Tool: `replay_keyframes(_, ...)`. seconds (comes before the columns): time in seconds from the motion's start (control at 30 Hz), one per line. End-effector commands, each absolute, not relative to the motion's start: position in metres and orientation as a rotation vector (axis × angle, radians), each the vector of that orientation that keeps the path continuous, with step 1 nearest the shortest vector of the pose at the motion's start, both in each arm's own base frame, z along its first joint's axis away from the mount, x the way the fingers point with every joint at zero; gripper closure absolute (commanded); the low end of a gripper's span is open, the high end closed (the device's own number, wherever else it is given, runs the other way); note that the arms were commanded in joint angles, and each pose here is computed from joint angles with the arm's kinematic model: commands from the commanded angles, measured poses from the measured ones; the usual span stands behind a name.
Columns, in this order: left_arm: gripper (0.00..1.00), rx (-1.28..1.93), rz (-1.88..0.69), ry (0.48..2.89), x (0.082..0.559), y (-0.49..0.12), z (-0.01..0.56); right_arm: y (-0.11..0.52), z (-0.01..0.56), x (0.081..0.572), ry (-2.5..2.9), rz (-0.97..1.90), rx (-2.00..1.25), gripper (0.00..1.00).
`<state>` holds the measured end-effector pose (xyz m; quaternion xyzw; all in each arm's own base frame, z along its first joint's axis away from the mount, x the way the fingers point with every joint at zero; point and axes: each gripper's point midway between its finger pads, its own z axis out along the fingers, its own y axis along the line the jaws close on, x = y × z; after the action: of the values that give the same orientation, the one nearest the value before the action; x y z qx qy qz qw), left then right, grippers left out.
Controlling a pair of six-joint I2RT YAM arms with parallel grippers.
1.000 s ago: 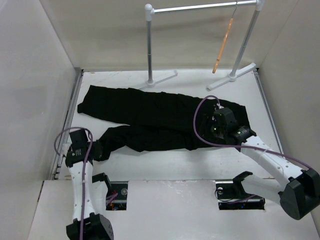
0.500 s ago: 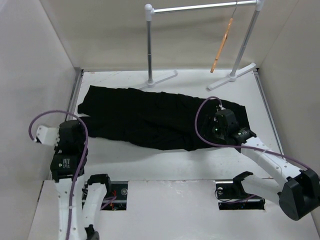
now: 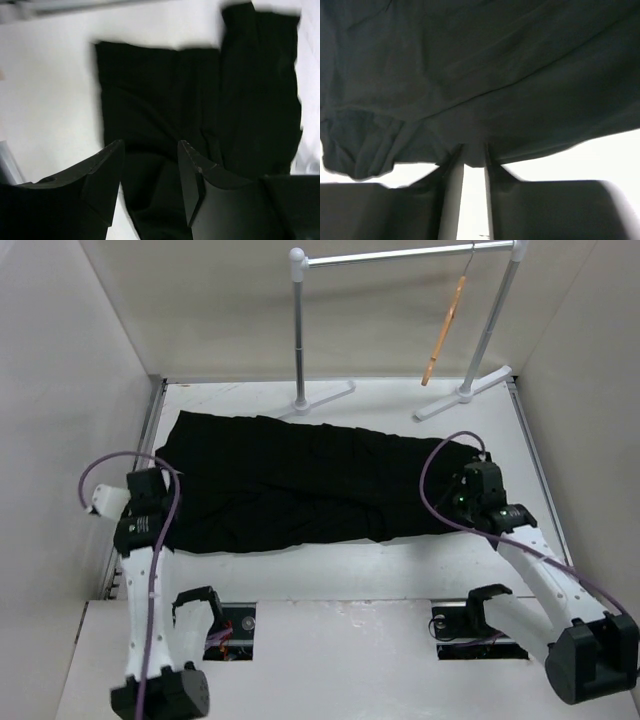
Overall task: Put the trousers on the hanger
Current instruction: Flatten out the trousers at the center of the board.
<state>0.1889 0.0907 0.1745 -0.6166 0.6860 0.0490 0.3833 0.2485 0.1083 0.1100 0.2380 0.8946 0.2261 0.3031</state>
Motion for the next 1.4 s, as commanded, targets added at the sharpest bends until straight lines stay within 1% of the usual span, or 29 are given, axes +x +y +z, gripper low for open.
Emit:
replay_keyframes(0.0, 0.55, -1.466, -0.063, 1.849, 0.242, 0.055, 0.158, 0.073, 0.113, 0.249, 2.309, 0.502, 0.817, 0.91)
replay_keyframes(0.07, 0.55, -1.388, -0.133, 1.924, 0.266, 0.026, 0.145, 0.054, 0.11, 0.247, 2.285, 0.439, 0.912, 0.92)
replay_keyframes(0.1, 0.55, -1.341, -0.171, 1.958, 0.278, 0.009, 0.143, 0.045, 0.107, 0.245, 2.271, 0.41, 0.956, 0.9)
replay_keyframes(0.17, 0.56, -1.219, -0.234, 2.031, 0.296, -0.028, 0.139, 0.024, 0.101, 0.243, 2.225, 0.336, 1.062, 0.75)
replay_keyframes(0.23, 0.59, -1.109, -0.279, 2.112, 0.303, -0.064, 0.132, 0.006, 0.095, 0.238, 2.184, 0.279, 1.158, 0.62)
replay_keyframes(0.3, 0.62, -1.024, -0.31, 2.176, 0.303, -0.091, 0.124, -0.01, 0.089, 0.235, 2.154, 0.219, 1.222, 0.53)
replay_keyframes(0.37, 0.65, -0.945, -0.329, 2.251, 0.292, -0.113, 0.113, -0.022, 0.082, 0.229, 2.141, 0.163, 1.271, 0.48)
replay_keyframes(0.5, 0.65, -0.908, -0.315, 2.387, 0.256, -0.119, 0.078, -0.032, 0.067, 0.226, 2.146, 0.106, 1.325, 0.43)
replay_keyframes(0.57, 0.62, -0.919, -0.297, 2.455, 0.235, -0.113, 0.061, -0.036, 0.057, 0.225, 2.155, 0.059, 1.345, 0.42)
replay_keyframes(0.67, 0.5, -0.929, -0.237, 2.513, 0.21, -0.098, 0.043, -0.045, 0.04, 0.232, 2.165, 0.008, 1.359, 0.4)
replay_keyframes(0.73, 0.45, -0.926, -0.207, 2.543, 0.2, -0.09, 0.033, -0.043, 0.037, 0.246, 2.177, 0.046, 1.346, 0.48)
replay_keyframes(0.77, 0.45, -0.937, -0.198, 2.557, 0.197, -0.086, 0.029, -0.043, 0.038, 0.255, 2.171, 0.056, 1.331, 0.56)
replay_keyframes(0.8, 0.45, -0.945, -0.196, 2.569, 0.193, -0.084, 0.024, -0.045, 0.041, 0.261, 2.161, 0.059, 1.329, 0.68)
replay_keyframes(0.87, 0.47, -0.982, -0.173, 2.582, 0.186, -0.075, 0.013, -0.048, 0.048, 0.27, 2.153, 0.039, 1.317, 0.86)
replay_keyframes(0.9, 0.51, -1.021, -0.16, 2.58, 0.183, -0.069, 0.007, -0.048, 0.051, 0.268, 2.171, 0.022, 1.313, 0.93)
replay_keyframes(0.93, 0.55, -1.055, -0.156, 2.572, 0.181, -0.062, 0.003, -0.048, 0.056, 0.265, 2.183, 0.004, 1.307, 0.97)
replay_keyframes(0.97, 0.62, -1.087, -0.154, 2.564, 0.18, -0.056, 0.0, -0.048, 0.063, 0.26, 2.191, -0.004, 1.303, 0.99)
replay_keyframes(1.03, 0.82, -1.167, -0.171, 2.519, 0.18, -0.044, 0.002, -0.044, 0.088, 0.248, 2.192, 0.013, 1.275, 1.0)
replay_keyframes(1.07, 0.88, -1.195, -0.187, 2.486, 0.182, -0.038, 0.006, -0.043, 0.105, 0.241, 2.179, 0.018, 1.26, 1.0)
replay_keyframes(1.1, 0.92, -1.217, -0.206, 2.448, 0.185, -0.034, 0.014, -0.042, 0.121, 0.234, 2.165, 0.028, 1.248, 1.0)
replay_keyframes(1.17, 0.95, -1.232, -0.24, 2.397, 0.193, -0.027, 0.034, -0.039, 0.148, 0.224, 2.154, 0.044, 1.223, 1.0)
replay_keyframes(1.23, 0.95, -1.209, -0.246, 2.366, 0.2, -0.023, 0.054, -0.038, 0.166, 0.21, 2.174, 0.039, 1.208, 0.99)
replay_keyframes(1.37, 0.96, -1.177, -0.231, 2.338, 0.207, -0.017, 0.081, -0.031, 0.169, 0.188, 2.226, 0.039, 1.208, 0.97)
